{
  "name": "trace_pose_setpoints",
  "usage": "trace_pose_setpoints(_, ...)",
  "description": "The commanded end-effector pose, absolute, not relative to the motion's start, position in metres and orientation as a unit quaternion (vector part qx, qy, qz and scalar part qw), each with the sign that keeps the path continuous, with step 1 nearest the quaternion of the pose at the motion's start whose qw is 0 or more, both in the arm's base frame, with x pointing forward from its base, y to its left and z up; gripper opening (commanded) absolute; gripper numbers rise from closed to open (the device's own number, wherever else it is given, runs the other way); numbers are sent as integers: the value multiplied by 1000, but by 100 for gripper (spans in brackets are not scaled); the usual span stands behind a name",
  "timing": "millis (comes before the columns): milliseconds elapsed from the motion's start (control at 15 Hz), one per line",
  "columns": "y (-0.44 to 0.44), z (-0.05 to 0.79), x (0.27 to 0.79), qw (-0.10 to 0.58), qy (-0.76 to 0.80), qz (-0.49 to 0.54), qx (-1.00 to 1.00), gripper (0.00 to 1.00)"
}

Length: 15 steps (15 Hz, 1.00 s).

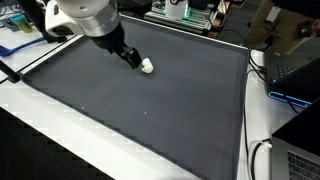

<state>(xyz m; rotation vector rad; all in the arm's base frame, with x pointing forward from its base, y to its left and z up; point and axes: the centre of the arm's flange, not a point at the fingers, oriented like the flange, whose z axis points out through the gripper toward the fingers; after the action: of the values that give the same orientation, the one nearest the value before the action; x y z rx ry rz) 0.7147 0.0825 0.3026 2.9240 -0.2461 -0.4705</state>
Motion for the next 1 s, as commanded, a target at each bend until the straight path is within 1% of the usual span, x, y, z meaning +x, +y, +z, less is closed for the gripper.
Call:
trace_pose_setpoints(0,79,300,725,72,-81,-198,974,100)
trace_pose_setpoints(267,78,297,723,46,-81,-227,970,100)
trace_pose_setpoints(533,63,288,723,9,-108,-230,967,100)
trace_pose_setpoints(600,72,293,712,36,-95,-222,970,100)
trace_pose_setpoints(933,69,289,716,38,-107,-228,967,100)
